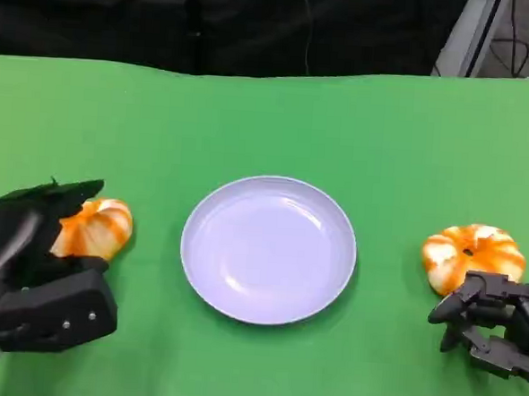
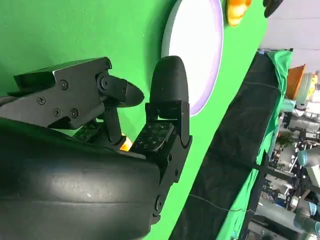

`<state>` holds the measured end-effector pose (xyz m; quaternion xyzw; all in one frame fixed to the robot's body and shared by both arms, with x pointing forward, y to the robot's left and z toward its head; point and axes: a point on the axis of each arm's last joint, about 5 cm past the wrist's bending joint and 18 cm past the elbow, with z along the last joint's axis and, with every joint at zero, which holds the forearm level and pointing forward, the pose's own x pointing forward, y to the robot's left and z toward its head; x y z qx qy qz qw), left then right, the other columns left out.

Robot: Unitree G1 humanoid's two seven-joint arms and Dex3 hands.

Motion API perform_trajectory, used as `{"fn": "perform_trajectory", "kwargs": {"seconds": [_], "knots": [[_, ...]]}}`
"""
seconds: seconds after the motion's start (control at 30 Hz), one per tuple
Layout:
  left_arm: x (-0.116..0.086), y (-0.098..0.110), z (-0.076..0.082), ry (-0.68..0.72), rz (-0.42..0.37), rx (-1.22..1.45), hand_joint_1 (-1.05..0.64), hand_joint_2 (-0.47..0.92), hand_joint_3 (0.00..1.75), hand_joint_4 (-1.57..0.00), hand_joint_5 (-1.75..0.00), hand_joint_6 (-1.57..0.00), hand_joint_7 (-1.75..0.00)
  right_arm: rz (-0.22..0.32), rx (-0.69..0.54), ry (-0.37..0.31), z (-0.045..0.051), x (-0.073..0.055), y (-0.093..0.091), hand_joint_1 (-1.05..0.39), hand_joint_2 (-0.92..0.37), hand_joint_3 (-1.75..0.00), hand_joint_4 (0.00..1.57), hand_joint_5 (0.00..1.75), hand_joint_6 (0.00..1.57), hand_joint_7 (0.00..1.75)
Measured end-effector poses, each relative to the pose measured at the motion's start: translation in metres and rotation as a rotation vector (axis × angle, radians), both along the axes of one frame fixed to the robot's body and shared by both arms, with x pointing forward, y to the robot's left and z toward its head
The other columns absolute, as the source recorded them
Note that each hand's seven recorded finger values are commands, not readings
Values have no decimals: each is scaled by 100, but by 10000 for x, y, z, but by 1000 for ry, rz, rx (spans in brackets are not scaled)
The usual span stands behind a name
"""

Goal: Grasp the bread from the table and place it into the plate.

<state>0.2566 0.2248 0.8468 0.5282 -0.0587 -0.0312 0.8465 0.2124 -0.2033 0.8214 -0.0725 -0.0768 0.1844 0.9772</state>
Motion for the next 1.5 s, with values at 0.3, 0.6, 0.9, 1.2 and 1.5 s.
{"fn": "perform_trajectory", "kwargs": {"seconds": [0.3,0.6,0.9,1.2,1.5], "knots": [[-4,58,-30,60,33,33,-73,92,12,-42,0,-47,0,-1,0,0,0,0,0,7,-80,-67,91,136,96,96],[45,63,6,87,39,44,-67,92,7,-43,0,-47,0,3,4,0,0,-1,-4,7,-80,-65,90,136,96,94],[110,-13,37,100,5,68,-25,85,0,-41,0,-46,0,5,7,0,-1,-4,-8,7,-81,-63,90,135,96,94],[132,-73,36,132,-27,73,-12,85,0,-40,0,-47,0,-3,8,3,-12,-21,-12,7,-83,-61,90,136,96,94],[158,-88,42,167,-22,99,-7,88,1,-44,-1,-49,-1,-10,6,-6,-7,-20,-8,7,-84,-60,90,135,96,94]]}}
